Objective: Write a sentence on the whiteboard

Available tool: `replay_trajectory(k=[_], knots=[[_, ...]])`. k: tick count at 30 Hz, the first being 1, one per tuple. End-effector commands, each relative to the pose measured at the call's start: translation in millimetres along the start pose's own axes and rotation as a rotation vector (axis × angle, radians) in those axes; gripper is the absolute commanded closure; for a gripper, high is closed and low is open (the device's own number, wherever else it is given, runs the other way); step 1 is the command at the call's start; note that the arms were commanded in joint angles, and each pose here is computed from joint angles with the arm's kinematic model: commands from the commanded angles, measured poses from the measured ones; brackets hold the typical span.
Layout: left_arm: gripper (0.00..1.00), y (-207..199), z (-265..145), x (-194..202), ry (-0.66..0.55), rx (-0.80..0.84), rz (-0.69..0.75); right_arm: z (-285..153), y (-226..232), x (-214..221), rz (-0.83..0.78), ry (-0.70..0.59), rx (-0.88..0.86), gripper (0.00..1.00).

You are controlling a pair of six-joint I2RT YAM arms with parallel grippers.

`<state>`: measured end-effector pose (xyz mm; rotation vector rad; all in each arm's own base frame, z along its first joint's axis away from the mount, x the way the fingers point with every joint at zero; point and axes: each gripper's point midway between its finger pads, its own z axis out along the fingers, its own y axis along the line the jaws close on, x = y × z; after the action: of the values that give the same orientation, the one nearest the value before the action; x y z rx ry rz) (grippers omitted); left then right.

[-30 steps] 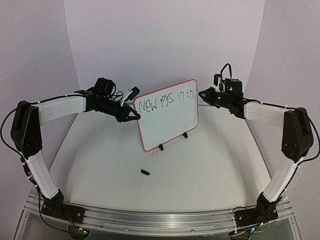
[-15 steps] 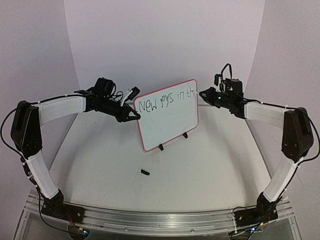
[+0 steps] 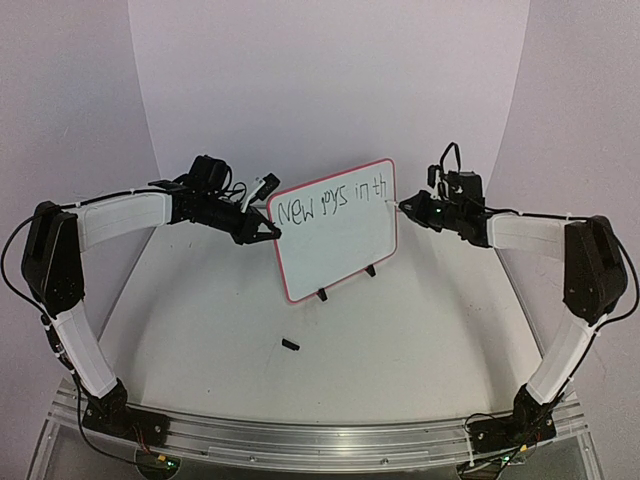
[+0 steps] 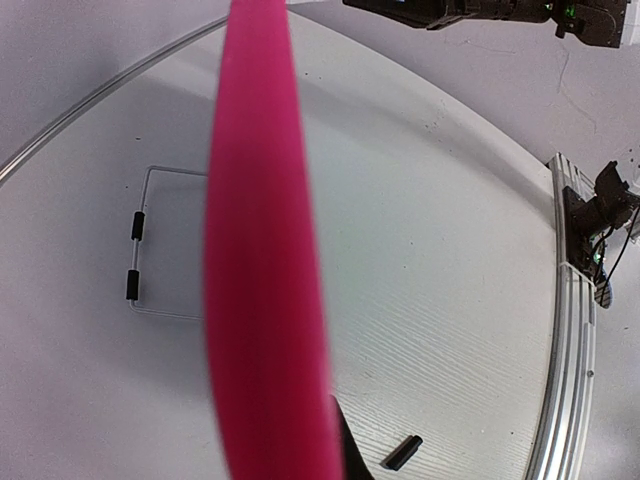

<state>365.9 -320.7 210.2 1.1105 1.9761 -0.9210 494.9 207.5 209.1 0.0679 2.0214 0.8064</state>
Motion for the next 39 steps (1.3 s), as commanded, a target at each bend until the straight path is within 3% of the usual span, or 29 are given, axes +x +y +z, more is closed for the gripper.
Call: replay_trajectory(k=[1,39], knots=[[1.00,-17,13,33,0.120,0.063,-0.053,-22,19,-31,-0.022,-0.091,-0.027,1.00],[1.00,-15,16,35,0.126,0.064,-0.055,-5,10,-59,-0.024,-0.148,0.009,1.00]])
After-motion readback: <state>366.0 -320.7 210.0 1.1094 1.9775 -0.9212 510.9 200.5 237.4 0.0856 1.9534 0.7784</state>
